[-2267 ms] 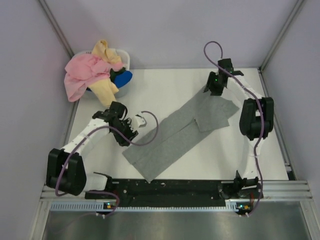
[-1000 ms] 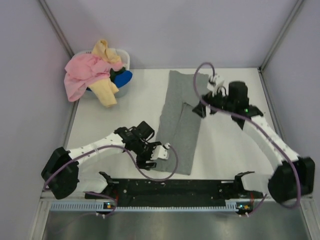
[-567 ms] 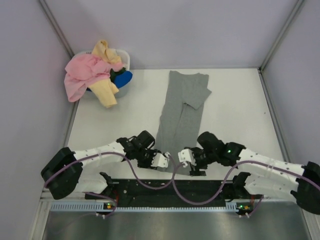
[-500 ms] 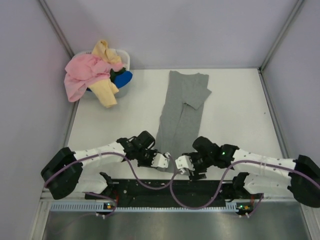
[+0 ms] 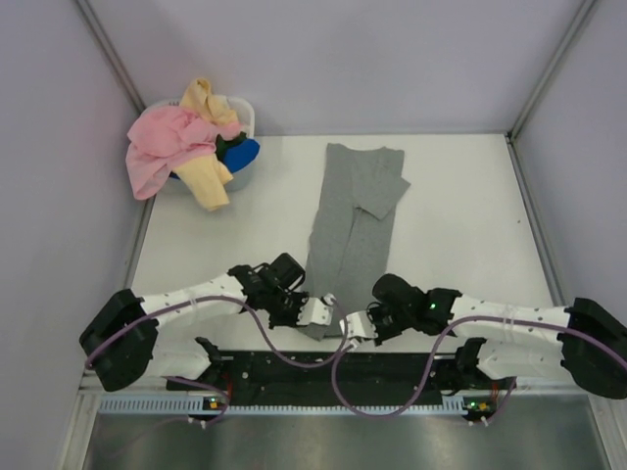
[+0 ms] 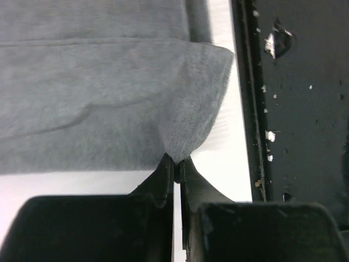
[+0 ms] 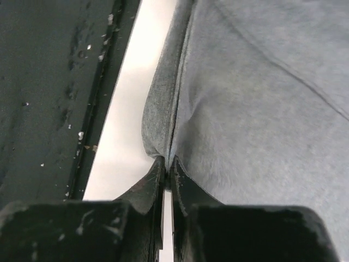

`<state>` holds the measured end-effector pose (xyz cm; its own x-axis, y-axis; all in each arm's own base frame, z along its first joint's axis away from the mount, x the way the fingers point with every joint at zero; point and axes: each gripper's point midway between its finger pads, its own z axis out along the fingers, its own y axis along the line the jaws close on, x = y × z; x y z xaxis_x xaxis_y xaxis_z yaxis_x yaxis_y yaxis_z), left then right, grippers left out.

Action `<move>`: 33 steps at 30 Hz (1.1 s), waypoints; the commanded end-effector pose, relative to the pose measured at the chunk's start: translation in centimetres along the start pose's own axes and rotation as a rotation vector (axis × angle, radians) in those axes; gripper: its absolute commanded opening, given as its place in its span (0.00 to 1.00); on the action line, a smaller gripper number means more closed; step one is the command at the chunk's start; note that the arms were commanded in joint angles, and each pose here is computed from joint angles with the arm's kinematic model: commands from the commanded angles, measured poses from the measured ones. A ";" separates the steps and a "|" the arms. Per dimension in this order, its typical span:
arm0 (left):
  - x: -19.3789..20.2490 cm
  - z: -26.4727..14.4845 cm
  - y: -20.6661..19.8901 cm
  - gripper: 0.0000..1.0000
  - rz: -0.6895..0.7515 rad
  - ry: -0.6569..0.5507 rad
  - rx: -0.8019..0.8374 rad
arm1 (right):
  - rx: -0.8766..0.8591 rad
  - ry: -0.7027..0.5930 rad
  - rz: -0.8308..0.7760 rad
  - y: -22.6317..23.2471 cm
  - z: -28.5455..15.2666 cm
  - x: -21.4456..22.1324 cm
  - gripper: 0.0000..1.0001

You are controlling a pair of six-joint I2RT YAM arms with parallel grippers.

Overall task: Fold and stack the t-shirts
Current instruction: Grab the bottom of the folded rectangular tshirt with both arms, then fold the folded rectangular tshirt in 1/3 of the way

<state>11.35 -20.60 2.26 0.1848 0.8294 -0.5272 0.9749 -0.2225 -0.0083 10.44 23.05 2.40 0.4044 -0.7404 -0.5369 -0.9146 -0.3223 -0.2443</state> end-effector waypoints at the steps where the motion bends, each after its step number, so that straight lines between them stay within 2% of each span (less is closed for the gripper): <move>1: -3.6 -3.5 5.2 0.00 -0.127 -0.060 -0.154 | 0.176 -0.085 0.093 -4.4 -3.4 -1.4 0.00; 5: -5.6 -7.3 12.4 0.00 -0.261 -0.088 -0.309 | 0.343 -0.138 0.228 -10.5 -6.7 -0.2 0.00; 10: -5.6 -9.2 20.9 0.00 -0.339 -0.022 -0.452 | 0.521 -0.137 0.338 -18.1 -8.8 4.5 0.00; 17: -4.6 -8.9 29.6 0.00 -0.416 0.072 -0.502 | 0.624 -0.015 0.396 -25.2 -9.4 10.1 0.00; 21: -3.0 -7.7 32.2 0.00 -0.455 0.114 -0.503 | 0.650 0.002 0.418 -27.4 -9.7 12.1 0.00; 30: -3.0 -6.7 35.6 0.00 -0.462 0.096 -0.577 | 0.650 0.034 0.424 -29.8 -8.2 14.6 0.00; 31: -2.7 -6.6 36.0 0.00 -0.468 0.105 -0.589 | 0.670 0.042 0.438 -30.4 -8.3 15.0 0.04; 33: -2.3 -7.0 37.2 0.20 -0.481 0.118 -0.646 | 0.735 0.067 0.503 -31.7 -8.7 16.0 0.14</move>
<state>45.19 -27.10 8.06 -0.2886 0.8296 -0.4781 0.8789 0.4276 0.2114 40.81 16.29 5.23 -0.0730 -0.7685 -0.6356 -0.8419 0.3892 -0.3739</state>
